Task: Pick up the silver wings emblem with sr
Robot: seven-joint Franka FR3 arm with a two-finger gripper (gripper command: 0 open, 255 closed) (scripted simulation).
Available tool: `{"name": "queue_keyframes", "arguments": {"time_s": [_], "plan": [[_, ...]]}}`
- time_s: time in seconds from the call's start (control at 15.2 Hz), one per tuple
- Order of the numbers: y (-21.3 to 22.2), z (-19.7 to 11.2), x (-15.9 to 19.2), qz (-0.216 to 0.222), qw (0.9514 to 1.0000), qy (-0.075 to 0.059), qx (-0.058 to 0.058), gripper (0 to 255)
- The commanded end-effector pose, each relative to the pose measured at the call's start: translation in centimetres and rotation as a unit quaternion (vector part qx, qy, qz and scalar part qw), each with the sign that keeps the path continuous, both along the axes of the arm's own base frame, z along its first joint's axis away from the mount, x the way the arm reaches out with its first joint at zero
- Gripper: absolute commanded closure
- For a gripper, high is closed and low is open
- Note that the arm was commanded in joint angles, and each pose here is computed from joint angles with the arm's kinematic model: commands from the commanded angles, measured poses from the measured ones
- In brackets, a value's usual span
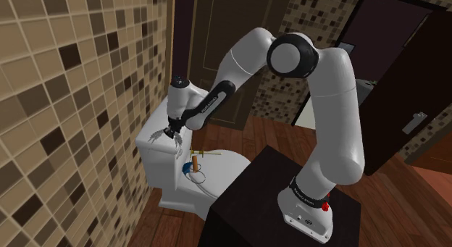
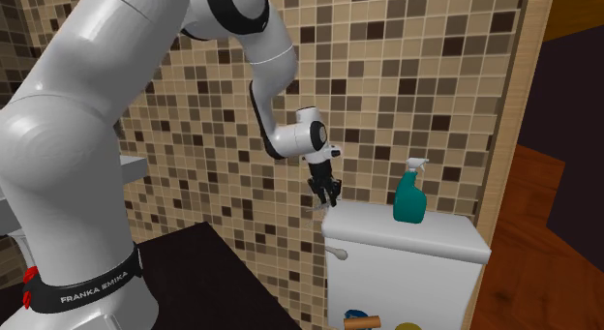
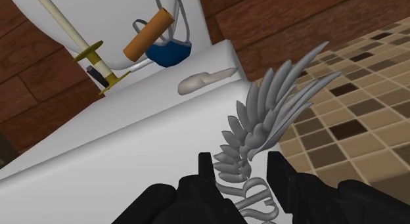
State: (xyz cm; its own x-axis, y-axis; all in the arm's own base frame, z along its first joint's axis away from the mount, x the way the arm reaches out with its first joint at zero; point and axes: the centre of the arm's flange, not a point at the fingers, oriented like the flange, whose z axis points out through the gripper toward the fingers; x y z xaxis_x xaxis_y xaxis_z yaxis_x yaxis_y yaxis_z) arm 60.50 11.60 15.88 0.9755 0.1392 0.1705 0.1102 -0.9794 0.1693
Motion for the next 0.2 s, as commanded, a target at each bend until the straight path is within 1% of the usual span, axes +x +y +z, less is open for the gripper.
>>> {"name": "queue_keyframes", "arguments": {"time_s": [0.0, 0.13], "plan": [[-0.08, 1.04, -0.19, 0.0, 1.0, 0.0, 0.0, 255], [-0.08, 1.12, -0.19, 0.0, 1.0, 0.0, 0.0, 255]]}}
